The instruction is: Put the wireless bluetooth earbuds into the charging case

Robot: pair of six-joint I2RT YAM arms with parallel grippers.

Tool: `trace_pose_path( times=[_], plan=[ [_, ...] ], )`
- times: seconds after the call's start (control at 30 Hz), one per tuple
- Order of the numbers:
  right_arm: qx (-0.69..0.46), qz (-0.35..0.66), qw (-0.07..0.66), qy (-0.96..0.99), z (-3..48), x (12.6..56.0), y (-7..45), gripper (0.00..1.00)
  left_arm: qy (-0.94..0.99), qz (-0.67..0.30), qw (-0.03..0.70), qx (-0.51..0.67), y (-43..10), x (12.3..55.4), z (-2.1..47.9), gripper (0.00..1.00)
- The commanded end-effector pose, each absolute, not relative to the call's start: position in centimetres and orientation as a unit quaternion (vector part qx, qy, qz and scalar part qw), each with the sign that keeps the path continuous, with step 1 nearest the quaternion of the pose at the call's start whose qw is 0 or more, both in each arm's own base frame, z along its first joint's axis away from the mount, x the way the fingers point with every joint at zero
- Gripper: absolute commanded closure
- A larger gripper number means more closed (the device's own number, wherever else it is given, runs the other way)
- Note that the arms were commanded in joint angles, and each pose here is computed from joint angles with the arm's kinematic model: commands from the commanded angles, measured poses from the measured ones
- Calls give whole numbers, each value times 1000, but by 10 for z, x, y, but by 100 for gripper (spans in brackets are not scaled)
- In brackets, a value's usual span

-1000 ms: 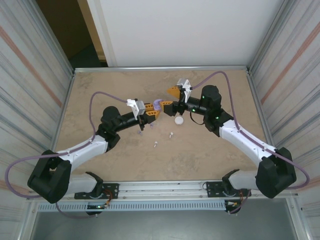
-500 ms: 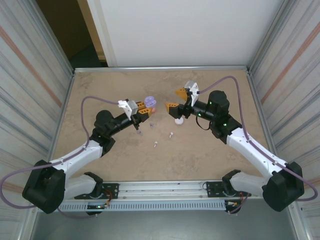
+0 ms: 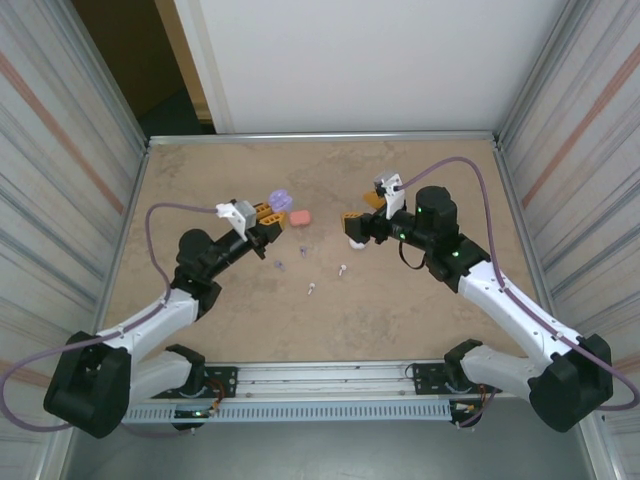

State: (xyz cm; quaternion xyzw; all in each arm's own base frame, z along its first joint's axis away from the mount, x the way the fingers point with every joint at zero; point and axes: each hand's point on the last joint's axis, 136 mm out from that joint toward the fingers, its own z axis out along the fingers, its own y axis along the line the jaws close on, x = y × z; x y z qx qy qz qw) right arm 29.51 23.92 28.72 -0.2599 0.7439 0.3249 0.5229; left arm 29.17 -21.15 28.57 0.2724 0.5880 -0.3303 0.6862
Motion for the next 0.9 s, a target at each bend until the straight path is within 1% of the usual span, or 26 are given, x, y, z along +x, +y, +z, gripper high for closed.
trace_pose_path(
  times=[0.0, 0.3, 0.43, 0.67, 0.87],
  plan=[
    [-234, 323, 500, 769, 280, 297, 234, 21, 554, -337, 719, 249, -200, 284, 310, 100],
    [-218, 339, 423, 811, 255, 294, 242, 22, 517, -352, 738, 252, -196, 267, 329, 100],
    [-211, 344, 376, 834, 239, 292, 250, 23, 497, -363, 746, 253, -193, 255, 343, 100],
    [-245, 351, 272, 862, 204, 279, 294, 26, 471, -367, 759, 259, -186, 233, 365, 100],
    [-270, 342, 216, 873, 179, 275, 328, 30, 460, -366, 765, 264, -183, 222, 374, 100]
  ],
)
